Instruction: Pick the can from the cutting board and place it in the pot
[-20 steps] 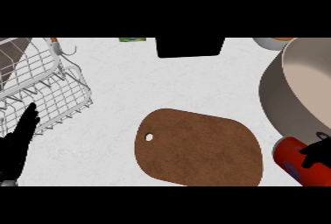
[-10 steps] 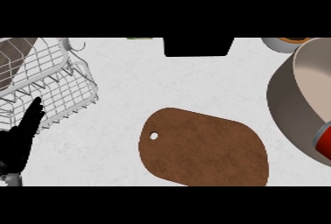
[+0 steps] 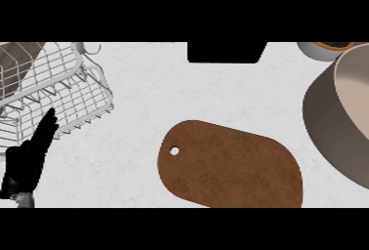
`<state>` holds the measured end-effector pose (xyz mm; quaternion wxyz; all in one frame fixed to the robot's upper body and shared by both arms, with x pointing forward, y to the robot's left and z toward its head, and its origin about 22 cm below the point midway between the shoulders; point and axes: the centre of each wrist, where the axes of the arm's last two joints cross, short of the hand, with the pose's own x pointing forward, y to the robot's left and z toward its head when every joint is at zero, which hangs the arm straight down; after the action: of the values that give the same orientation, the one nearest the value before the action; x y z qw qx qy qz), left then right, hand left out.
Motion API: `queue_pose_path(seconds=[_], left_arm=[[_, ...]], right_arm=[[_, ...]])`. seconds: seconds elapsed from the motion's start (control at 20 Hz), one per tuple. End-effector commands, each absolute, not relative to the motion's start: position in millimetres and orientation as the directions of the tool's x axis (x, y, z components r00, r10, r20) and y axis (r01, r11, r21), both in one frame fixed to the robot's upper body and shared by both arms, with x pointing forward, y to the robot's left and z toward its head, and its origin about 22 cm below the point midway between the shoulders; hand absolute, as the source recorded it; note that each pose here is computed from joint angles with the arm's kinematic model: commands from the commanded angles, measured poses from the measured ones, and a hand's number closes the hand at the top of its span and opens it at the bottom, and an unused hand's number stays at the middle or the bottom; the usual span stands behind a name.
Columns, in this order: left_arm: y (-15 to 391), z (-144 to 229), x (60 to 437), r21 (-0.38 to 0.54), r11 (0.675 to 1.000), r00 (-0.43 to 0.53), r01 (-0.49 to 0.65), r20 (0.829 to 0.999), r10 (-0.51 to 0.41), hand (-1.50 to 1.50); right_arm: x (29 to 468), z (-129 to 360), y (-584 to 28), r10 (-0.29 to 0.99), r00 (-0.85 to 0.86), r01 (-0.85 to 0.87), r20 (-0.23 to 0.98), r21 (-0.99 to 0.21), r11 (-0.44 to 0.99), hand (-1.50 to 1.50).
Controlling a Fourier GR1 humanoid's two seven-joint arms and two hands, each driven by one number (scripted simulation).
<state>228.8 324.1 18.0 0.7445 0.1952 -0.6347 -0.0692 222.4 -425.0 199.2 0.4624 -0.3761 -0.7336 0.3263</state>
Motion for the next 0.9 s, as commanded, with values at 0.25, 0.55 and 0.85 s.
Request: queue_pose_path(seconds=[0.25, 0.55, 0.85], left_arm=[[324.3, 22.3, 253.1, 0.382, 0.913, 0.184, -0.146, 0.917, -0.354, 0.00], [322.2, -3.7, 216.5, 0.369, 0.921, 0.189, -0.124, 0.920, -0.343, 0.00], [321.7, 27.8, 244.6, 0.384, 0.916, 0.165, -0.121, 0.917, -0.363, 0.00]], right_arm=[[302.4, 177.7, -441.2, 0.875, -0.274, 0.221, 0.398, -0.860, 0.460, 1.50], [331.2, 149.9, -456.6, 0.901, -0.258, 0.179, 0.350, -0.899, 0.400, 1.50], [376.0, 116.9, -423.2, 0.881, -0.231, 0.124, 0.413, -0.885, 0.448, 1.50]])
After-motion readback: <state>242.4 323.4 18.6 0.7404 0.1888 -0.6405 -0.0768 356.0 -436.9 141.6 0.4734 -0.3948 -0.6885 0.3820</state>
